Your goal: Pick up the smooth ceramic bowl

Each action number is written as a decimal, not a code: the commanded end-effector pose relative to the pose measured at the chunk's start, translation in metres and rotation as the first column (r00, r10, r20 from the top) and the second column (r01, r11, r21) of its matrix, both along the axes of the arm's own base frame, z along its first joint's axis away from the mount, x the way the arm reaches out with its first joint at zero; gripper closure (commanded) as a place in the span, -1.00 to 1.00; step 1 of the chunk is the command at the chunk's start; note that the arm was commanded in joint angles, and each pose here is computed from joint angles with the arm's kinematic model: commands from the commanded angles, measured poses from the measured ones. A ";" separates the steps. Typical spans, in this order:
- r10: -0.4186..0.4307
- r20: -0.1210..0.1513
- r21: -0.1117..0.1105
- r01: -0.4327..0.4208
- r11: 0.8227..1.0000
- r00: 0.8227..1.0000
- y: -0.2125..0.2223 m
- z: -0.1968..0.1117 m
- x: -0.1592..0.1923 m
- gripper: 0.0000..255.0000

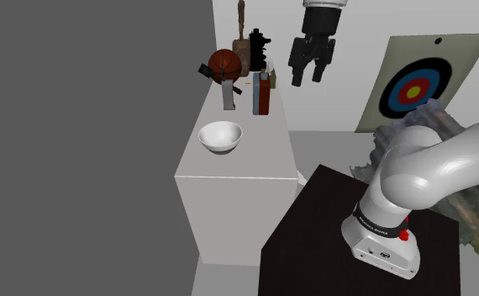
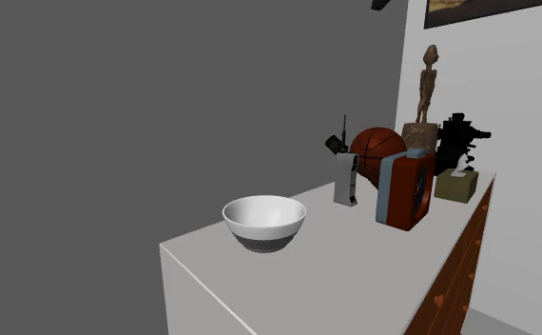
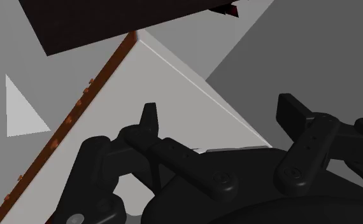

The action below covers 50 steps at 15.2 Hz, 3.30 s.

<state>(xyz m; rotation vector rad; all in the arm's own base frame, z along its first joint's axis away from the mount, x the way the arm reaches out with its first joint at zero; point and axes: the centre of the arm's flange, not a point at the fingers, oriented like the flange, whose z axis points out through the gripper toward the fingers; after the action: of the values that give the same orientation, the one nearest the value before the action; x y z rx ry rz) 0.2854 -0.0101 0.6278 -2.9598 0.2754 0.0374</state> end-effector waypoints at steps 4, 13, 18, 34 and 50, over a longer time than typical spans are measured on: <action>-0.012 0.003 0.016 0.012 1.000 1.000 -0.011 -0.025 0.029 -1.00; -0.048 0.013 0.062 0.047 0.997 0.999 -0.045 -0.102 0.114 -1.00; -0.068 0.017 0.088 0.066 0.994 0.998 -0.063 -0.145 0.161 -1.00; -0.133 0.027 0.172 0.126 0.977 0.991 -0.120 -0.284 0.311 -1.00; -0.134 0.027 0.173 0.127 0.977 0.991 -0.121 -0.326 0.314 1.00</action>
<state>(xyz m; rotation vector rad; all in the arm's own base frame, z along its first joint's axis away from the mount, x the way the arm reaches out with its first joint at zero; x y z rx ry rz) 0.5996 -0.1315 0.3021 -2.7622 0.4378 -0.0125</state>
